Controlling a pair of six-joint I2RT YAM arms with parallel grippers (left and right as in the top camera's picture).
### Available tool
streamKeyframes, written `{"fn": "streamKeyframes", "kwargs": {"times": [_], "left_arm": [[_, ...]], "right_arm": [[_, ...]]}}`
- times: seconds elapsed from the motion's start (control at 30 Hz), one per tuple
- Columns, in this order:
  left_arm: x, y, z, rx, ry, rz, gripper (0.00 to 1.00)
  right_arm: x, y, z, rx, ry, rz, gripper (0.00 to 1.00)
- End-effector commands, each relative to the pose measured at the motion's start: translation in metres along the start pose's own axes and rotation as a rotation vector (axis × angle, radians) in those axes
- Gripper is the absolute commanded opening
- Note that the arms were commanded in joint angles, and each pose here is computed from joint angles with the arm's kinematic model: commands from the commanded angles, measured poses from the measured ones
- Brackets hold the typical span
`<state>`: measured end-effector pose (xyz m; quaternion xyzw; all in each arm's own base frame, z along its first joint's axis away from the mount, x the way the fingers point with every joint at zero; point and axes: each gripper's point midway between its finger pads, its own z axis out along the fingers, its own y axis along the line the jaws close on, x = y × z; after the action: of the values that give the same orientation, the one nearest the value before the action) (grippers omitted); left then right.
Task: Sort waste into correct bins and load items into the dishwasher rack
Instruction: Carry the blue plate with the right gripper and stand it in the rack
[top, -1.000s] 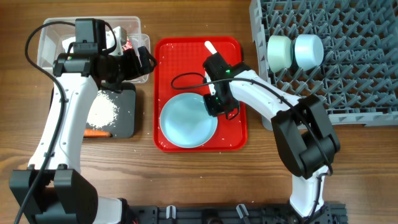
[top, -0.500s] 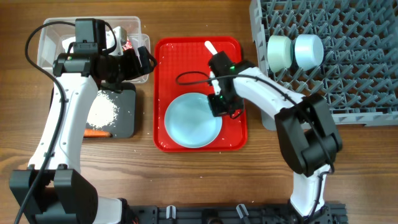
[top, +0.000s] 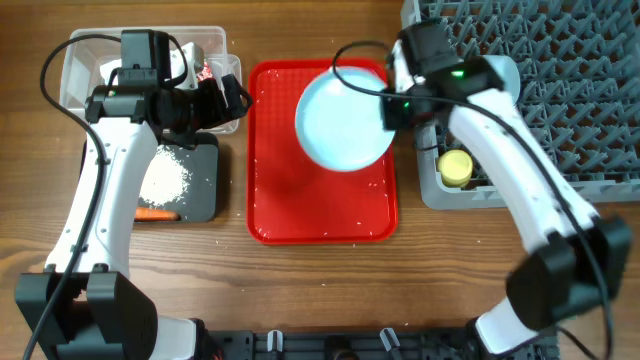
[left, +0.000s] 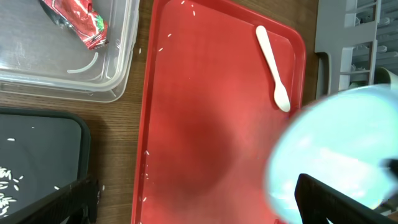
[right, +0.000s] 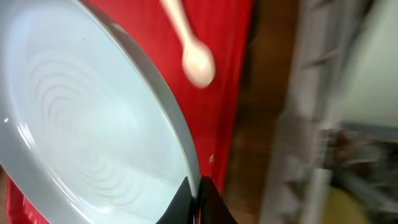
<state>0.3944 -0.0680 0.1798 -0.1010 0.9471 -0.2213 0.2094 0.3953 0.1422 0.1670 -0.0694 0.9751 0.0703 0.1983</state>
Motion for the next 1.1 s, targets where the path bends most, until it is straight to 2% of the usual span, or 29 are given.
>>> {"fn": "streamKeyframes", "kwargs": {"times": [0.0,0.13,0.2,0.3,0.43,0.67,0.8,1.07], "left_arm": [[-0.002,0.001,0.001,-0.006,-0.002,-0.003,1.00],[-0.002,0.002,0.001,-0.006,-0.002,-0.003,1.00],[-0.002,0.002,0.001,-0.006,-0.002,-0.003,1.00],[-0.002,0.002,0.001,-0.006,-0.002,-0.003,1.00],[-0.002,0.001,0.001,-0.006,-0.002,-0.003,1.00],[-0.002,0.001,0.001,-0.006,-0.002,-0.003,1.00],[-0.002,0.001,0.001,-0.006,-0.002,-0.003,1.00],[-0.002,0.002,0.001,-0.006,-0.002,-0.003,1.00]], "right_arm": [[-0.042,-0.041,-0.071,0.197,-0.257,0.054,0.04],[-0.065,-0.104,-0.139,0.473,-0.492,0.202,0.04],[-0.068,-0.133,-0.165,0.597,-0.562,0.258,0.04],[-0.070,-0.174,-0.194,0.775,-0.622,0.317,0.04],[-0.075,-0.220,-0.212,0.958,-0.620,0.294,0.04],[-0.071,-0.293,-0.197,1.132,-0.475,0.245,0.04],[-0.057,-0.328,-0.167,1.187,-0.357,0.267,0.04],[-0.047,-0.349,-0.117,1.185,-0.233,0.251,0.04]]}}
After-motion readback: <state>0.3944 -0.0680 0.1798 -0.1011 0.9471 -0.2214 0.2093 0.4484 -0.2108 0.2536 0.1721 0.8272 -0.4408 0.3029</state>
